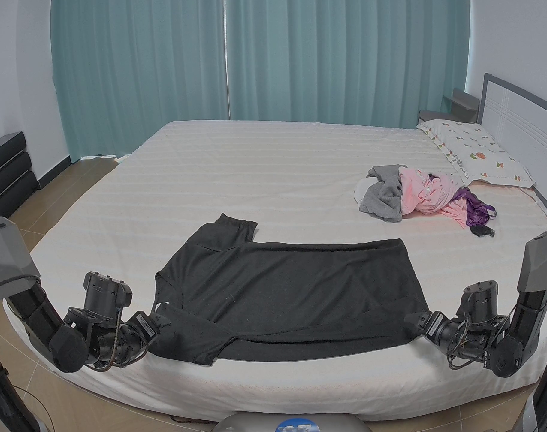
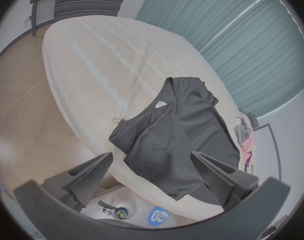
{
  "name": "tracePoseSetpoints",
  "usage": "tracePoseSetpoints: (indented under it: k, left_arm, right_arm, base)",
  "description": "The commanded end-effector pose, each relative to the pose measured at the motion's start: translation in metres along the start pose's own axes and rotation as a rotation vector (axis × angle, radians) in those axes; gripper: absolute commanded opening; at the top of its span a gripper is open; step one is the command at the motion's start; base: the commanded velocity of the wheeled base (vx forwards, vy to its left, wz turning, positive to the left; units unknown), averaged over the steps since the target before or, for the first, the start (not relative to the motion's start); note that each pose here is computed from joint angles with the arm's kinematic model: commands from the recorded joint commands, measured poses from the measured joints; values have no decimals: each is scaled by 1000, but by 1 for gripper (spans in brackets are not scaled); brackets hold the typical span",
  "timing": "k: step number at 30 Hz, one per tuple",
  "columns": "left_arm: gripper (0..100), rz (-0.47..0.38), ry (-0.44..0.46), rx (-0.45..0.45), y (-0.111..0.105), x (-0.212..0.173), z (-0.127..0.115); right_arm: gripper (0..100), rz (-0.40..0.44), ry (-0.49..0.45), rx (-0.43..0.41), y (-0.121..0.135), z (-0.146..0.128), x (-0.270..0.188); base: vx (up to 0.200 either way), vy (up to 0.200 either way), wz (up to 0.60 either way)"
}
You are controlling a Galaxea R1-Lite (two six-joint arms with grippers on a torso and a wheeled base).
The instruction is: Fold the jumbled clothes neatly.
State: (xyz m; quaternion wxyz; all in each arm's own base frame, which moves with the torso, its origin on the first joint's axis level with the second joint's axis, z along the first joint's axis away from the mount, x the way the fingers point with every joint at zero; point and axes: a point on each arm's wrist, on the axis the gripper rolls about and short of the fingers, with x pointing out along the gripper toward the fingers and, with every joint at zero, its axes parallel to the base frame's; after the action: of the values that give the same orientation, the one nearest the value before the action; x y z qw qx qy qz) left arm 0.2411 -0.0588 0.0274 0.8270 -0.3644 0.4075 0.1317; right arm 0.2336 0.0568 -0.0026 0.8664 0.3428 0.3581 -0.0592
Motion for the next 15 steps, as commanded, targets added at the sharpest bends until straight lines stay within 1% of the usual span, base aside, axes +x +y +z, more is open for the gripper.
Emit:
tracePoseSetpoints:
  k: [1, 3, 5, 6, 7, 8, 10, 14, 15]
  left_arm:
    - [100, -54, -61, -37, -5, -12, 17]
    - [100, -93, -72, -51, -10, -14, 26]
    - [100, -112, -68, -56, -12, -14, 29]
    - [100, -149, -56, -63, -17, -11, 37]
    - [100, -149, -56, -63, -17, -11, 37]
    - [100, -178, -40, -54, -22, -9, 44]
    - [100, -171, -4, -16, -26, 3, 48]
    - [100, -159, 8, 35, -32, 21, 52]
    - [100, -159, 8, 35, -32, 21, 52]
  right_arm:
    - [100, 68, -112, 19, 9, 25, -19]
    - [100, 82, -155, 17, 9, 35, -25]
    - [100, 84, -166, 15, 8, 38, -27]
    - [100, 95, -180, 18, 7, 45, -28]
    - [100, 95, -180, 18, 7, 45, -28]
    - [100, 112, -163, 20, 7, 47, -25]
    - [100, 135, -136, 18, 7, 48, -21]
    - [100, 153, -109, 18, 7, 49, -13]
    - [100, 153, -109, 18, 7, 49, -13]
  base:
    - [0, 0, 0]
    - [0, 0, 0]
    - [0, 0, 0]
    - [0, 0, 0]
    - [0, 0, 0]
    - [0, 0, 0]
    - [0, 0, 0]
    - [0, 0, 0]
    - [0, 0, 0]
